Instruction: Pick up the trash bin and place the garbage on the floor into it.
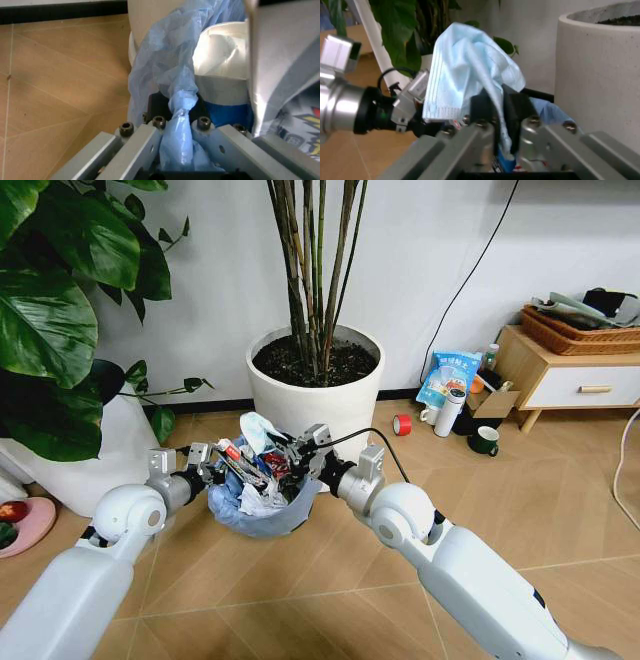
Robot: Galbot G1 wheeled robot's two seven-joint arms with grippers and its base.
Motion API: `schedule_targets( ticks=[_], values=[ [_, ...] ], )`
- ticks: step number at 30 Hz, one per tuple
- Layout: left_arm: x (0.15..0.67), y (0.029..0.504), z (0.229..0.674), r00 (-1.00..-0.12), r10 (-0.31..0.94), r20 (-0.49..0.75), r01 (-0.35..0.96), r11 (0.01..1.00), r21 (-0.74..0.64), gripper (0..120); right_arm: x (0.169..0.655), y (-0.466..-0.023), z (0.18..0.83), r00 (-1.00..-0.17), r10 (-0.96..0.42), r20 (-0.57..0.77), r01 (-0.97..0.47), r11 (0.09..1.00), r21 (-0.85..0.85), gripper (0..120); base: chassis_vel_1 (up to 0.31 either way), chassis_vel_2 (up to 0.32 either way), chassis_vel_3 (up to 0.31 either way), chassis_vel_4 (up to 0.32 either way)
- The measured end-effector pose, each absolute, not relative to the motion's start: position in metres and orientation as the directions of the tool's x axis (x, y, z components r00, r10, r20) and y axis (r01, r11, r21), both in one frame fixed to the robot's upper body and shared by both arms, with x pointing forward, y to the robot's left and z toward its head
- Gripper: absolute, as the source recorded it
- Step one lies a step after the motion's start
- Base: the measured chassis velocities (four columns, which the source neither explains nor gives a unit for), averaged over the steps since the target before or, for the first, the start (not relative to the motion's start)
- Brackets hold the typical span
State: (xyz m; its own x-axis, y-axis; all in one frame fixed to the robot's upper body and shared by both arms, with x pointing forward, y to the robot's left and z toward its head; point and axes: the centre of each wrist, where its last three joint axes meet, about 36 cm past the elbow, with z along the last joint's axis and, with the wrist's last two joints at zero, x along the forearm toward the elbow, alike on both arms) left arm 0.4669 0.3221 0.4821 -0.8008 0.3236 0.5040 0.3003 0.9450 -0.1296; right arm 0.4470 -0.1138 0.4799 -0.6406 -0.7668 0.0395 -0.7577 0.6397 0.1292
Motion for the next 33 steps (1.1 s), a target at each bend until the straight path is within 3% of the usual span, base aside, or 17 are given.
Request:
schedule_targets(
  ticks=[24,33],
  values=[
    [0.467,0.323,0.485,-0.809,0.317,0.495,0.292,0.948,-0.129,0,0.456,-0.109,0.473,-0.649,-0.759,0.055,-0.753,0.651,0.095,97,0.0,0.0,0.0,0.0],
    [0.466,0.323,0.486,-0.81,0.317,0.493,0.291,0.948,-0.13,0,0.461,-0.113,0.472,-0.653,-0.754,0.075,-0.749,0.657,0.079,100,0.0,0.0,0.0,0.0]
  ],
)
